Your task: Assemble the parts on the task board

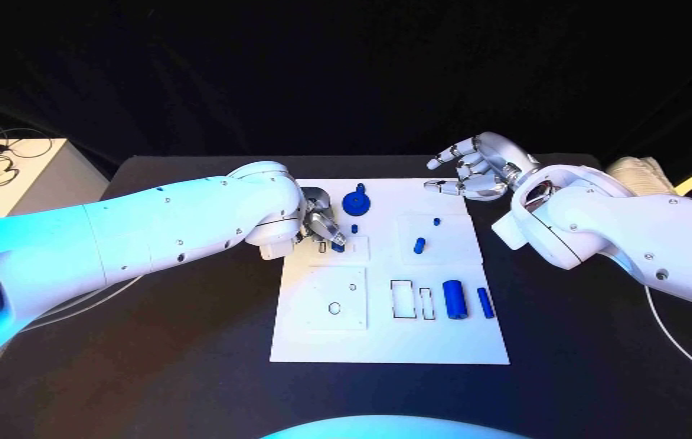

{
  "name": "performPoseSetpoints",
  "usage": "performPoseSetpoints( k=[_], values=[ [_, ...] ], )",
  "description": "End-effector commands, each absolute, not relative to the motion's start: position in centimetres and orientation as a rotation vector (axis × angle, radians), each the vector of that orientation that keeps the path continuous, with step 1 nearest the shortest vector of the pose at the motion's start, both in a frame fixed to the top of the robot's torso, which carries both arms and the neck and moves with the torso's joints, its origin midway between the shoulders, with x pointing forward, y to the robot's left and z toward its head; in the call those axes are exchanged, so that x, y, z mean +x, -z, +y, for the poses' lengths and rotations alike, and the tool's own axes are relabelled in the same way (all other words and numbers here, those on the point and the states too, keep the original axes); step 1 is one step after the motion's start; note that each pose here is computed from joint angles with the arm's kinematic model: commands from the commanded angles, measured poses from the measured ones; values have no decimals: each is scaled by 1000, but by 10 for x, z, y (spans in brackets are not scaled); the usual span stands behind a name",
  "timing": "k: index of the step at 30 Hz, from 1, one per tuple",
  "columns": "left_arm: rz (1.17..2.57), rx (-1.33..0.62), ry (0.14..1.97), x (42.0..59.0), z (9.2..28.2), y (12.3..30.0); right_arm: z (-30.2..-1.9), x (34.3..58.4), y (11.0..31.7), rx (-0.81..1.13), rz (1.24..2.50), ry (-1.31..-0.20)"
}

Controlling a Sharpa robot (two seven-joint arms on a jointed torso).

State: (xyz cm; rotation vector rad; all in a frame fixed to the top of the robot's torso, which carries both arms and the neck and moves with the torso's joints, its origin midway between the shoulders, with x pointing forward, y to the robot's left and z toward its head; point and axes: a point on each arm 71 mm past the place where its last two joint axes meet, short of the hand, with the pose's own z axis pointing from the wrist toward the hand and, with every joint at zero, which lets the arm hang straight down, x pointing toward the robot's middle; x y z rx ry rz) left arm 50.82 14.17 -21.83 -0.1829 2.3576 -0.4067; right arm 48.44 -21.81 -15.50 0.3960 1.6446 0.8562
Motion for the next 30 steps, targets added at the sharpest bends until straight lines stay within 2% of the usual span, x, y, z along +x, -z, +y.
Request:
performPoseSetpoints(
  k=[1, 30],
  values=[
    [2390, -156, 396, 505, 140, 223, -217, 484, 155, 374, 1652, -862],
    [2413, -148, 403, 505, 136, 226, -216, 484, 156, 376, 1647, -863]
  ],
)
